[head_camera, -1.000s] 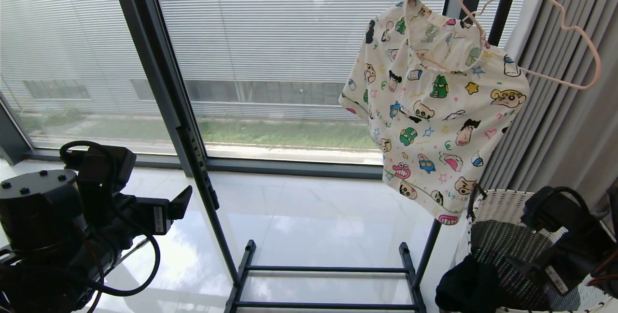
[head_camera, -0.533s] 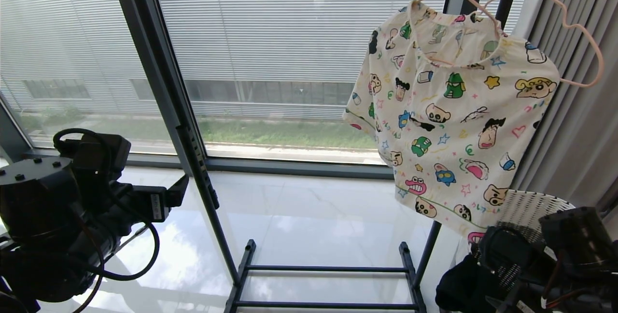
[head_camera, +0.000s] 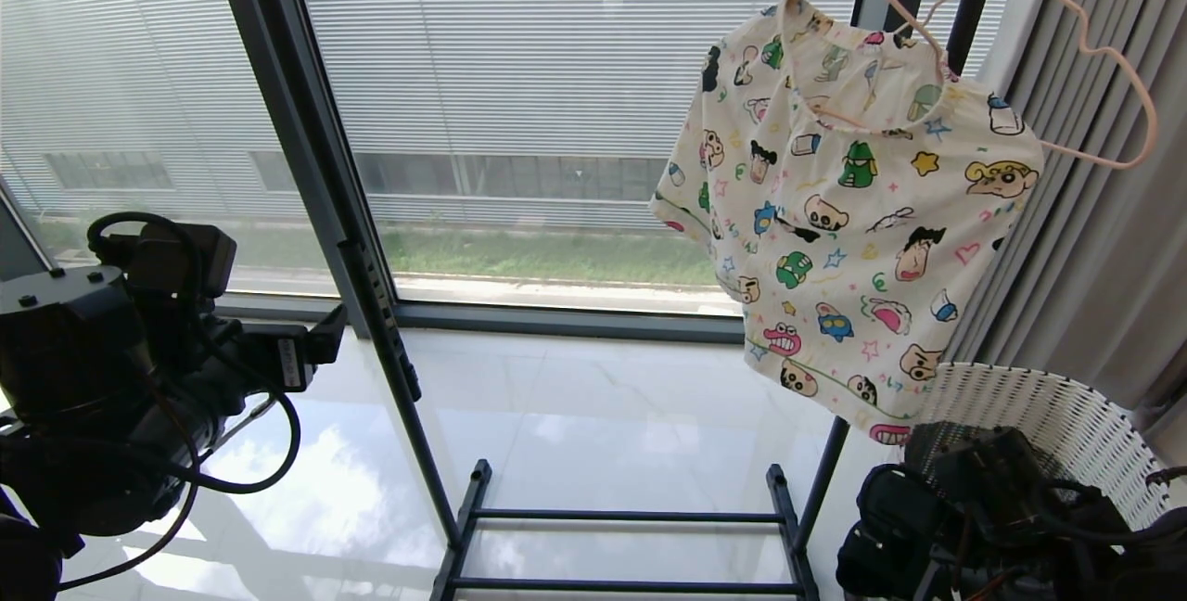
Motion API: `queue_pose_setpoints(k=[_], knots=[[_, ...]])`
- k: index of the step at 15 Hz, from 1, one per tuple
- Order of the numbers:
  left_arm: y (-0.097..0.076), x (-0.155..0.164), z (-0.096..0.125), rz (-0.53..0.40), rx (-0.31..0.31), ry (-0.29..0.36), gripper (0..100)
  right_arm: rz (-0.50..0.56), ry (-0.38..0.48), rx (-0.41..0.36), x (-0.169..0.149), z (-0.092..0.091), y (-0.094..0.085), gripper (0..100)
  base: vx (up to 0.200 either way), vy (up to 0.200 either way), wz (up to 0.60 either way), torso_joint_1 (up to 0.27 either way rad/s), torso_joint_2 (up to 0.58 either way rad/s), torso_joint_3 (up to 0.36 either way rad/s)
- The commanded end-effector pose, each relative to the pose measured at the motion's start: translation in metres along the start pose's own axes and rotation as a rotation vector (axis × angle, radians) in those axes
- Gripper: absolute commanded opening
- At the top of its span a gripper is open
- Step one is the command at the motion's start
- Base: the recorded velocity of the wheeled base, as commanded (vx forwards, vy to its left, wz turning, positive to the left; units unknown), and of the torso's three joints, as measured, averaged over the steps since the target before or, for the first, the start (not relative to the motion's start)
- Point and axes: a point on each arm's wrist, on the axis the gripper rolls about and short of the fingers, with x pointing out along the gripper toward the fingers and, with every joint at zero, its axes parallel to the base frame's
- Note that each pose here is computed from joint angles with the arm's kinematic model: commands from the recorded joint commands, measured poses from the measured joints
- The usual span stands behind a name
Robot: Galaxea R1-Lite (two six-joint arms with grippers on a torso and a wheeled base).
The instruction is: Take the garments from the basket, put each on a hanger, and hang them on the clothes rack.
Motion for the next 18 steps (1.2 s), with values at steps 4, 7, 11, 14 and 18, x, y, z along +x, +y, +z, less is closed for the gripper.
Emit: queue_pose_setpoints(k=[4,7,11,14,18], knots=[[0.003,0.003,0.004,0.015,0.023,-0.013,100,-0.003,0.102,0.013,0.028,-0.009,0.003,100,0.000,0.000,0.00,0.000,0.00,0.000],[0.004,0.004,0.006,0.021,0.021,-0.019,100,-0.039,0.098,0.068,0.038,-0.017,-0.003,100,0.000,0.000,0.00,0.000,0.00,0.000],[0.004,0.004,0.006,0.021,0.023,-0.019,100,-0.093,0.083,0.080,0.048,-0.030,0.005,100,0.000,0.000,0.00,0.000,0.00,0.000],[0.005,0.003,0.006,0.022,0.024,-0.021,100,-0.131,0.026,0.103,0.055,-0.027,0.004,100,0.000,0.000,0.00,0.000,0.00,0.000],[0.005,0.002,0.007,0.024,0.023,-0.023,100,-0.143,0.010,0.113,0.056,-0.026,0.002,100,0.000,0.000,0.00,0.000,0.00,0.000]])
